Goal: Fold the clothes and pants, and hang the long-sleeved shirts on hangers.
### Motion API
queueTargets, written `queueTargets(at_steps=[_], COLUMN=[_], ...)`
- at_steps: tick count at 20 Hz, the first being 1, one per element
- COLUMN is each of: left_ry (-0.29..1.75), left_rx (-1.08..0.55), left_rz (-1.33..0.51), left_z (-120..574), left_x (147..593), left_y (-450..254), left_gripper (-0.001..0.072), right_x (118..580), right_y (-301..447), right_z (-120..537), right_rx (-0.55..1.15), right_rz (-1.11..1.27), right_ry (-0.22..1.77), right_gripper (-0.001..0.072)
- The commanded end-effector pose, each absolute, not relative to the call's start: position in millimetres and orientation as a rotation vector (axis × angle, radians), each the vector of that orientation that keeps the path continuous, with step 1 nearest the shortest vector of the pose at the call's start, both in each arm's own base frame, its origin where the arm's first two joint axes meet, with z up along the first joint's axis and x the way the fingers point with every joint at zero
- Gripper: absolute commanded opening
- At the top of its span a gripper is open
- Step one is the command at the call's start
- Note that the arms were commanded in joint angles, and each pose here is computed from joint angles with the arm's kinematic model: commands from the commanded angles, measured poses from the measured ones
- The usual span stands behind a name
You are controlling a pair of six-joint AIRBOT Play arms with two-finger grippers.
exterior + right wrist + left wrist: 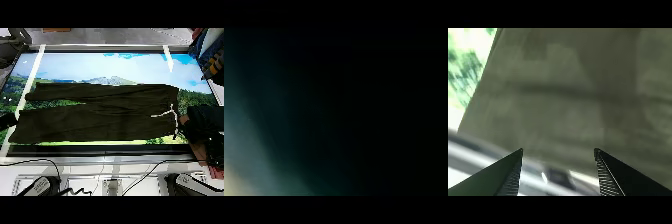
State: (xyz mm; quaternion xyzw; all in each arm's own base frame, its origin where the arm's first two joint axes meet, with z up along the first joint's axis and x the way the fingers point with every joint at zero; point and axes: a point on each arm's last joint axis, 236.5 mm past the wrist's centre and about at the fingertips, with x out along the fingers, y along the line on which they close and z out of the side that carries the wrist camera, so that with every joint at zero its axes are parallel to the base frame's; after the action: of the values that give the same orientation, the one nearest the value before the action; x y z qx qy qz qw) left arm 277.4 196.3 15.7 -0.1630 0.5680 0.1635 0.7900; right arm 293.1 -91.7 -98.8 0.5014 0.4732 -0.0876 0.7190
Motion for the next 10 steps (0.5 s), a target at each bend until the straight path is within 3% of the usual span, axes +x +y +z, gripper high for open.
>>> queueTargets(at_steps=[1,3,6,10], left_ry=[1.255,1.228,1.166,1.128], left_rx=[-0.585,-0.714,-0.802,-0.799], left_rz=[0.405,0.442,0.508,0.548], left_z=[-1,-12,-32,-60], left_x=[239,223,212,218], left_y=[204,209,219,223], left_gripper=[0.0485,0.049,0.0593,0.0591], right_x=[295,294,294,293], right_y=[-89,-87,-86,-84], right_z=[-97,-97,-96,-96], right_rx=[1.1,1.104,1.106,1.11], right_rz=[-0.167,-0.158,-0.154,-0.147], right_ry=[1.041,1.046,1.049,1.053], right_gripper=[0.0023,0.0023,0.0024,0.0023])
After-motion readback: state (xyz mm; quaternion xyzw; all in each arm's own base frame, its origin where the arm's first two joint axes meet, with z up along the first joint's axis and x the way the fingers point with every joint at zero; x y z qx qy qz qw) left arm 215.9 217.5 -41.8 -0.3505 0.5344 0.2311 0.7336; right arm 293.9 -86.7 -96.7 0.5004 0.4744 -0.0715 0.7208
